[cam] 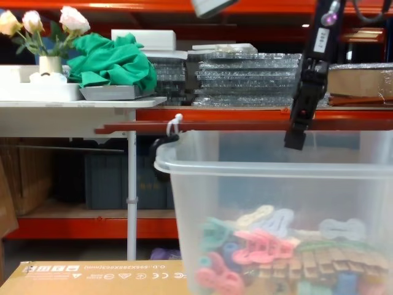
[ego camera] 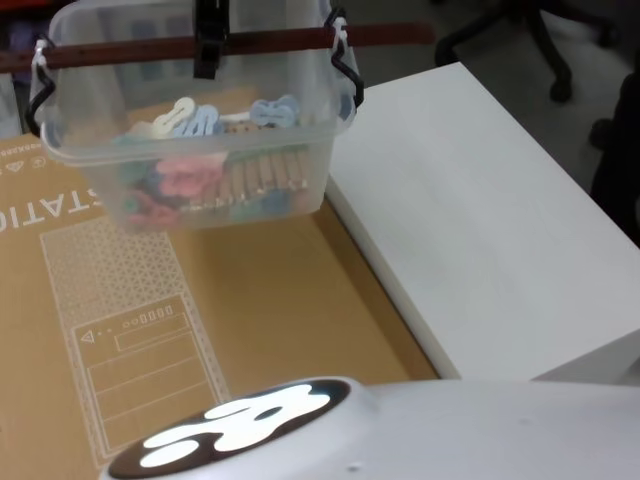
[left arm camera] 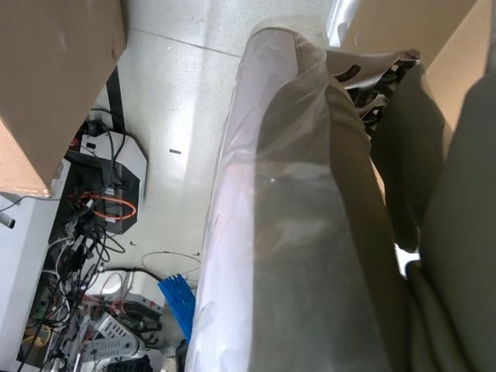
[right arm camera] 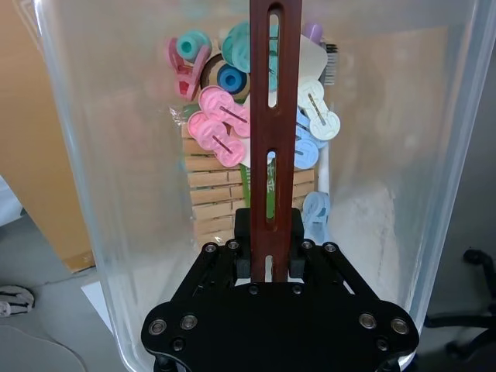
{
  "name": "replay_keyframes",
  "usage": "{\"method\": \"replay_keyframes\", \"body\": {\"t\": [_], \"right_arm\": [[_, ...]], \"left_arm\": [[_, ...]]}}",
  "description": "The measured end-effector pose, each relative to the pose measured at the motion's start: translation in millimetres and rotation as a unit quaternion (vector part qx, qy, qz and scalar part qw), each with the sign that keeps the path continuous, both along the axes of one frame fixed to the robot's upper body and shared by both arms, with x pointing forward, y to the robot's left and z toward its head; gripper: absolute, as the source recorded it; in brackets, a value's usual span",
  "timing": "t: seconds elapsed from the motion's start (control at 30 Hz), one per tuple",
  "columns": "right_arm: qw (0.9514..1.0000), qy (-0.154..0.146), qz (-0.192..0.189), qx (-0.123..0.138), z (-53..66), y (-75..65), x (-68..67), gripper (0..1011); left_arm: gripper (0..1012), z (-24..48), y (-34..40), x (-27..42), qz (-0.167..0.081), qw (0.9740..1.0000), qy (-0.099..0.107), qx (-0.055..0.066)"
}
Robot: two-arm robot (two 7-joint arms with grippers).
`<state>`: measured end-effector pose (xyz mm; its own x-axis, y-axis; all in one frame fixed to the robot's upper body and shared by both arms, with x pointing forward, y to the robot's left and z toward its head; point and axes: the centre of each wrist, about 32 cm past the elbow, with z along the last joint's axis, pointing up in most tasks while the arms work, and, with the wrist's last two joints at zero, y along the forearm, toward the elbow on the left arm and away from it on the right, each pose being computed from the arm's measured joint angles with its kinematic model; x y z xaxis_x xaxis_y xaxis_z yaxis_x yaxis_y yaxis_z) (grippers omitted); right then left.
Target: Use one hand to grasp the basket and place it at the designated location.
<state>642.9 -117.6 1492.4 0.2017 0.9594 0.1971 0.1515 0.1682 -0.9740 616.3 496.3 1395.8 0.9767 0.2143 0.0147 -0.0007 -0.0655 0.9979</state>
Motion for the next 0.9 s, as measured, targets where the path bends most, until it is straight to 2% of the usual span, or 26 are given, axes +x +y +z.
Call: {"method": "replay_keyframes", "body": {"t": [0.17,0.27,0.5,0.67,0.8,0.9], "right_arm": [[0.9992,0.0,0.04,0.001,-1.0,6.5,-6.5,237],[0.9963,0.003,0.086,0.001,-2.1,12.7,-12.7,237],[0.9888,0.007,0.149,-0.001,-7.6,28.6,-23.8,237],[0.9862,0.012,0.165,-0.002,-14.4,36.4,-26.2,238],[0.9875,0.024,0.156,0.001,-28.7,39.3,-20.1,237],[0.988,0.027,0.152,0.001,-34.0,40.2,-17.5,237]], "left_arm": [[0,0.0,0.0,0.0,0.0,1.0,0.0,0.0],[0,0.0,0.0,0.0,0.0,1.0,0.0,0.0],[0,0.0,-0.1,0.0,0.0,1.0,0.0,0.0],[0,0.0,0.1,0.0,0.0,1.0,0.0,0.0],[0,0.0,0.0,0.0,0.0,1.0,0.0,0.0],[0,0.0,0.1,0.0,0.0,1.0,0.0,0.0]]}}
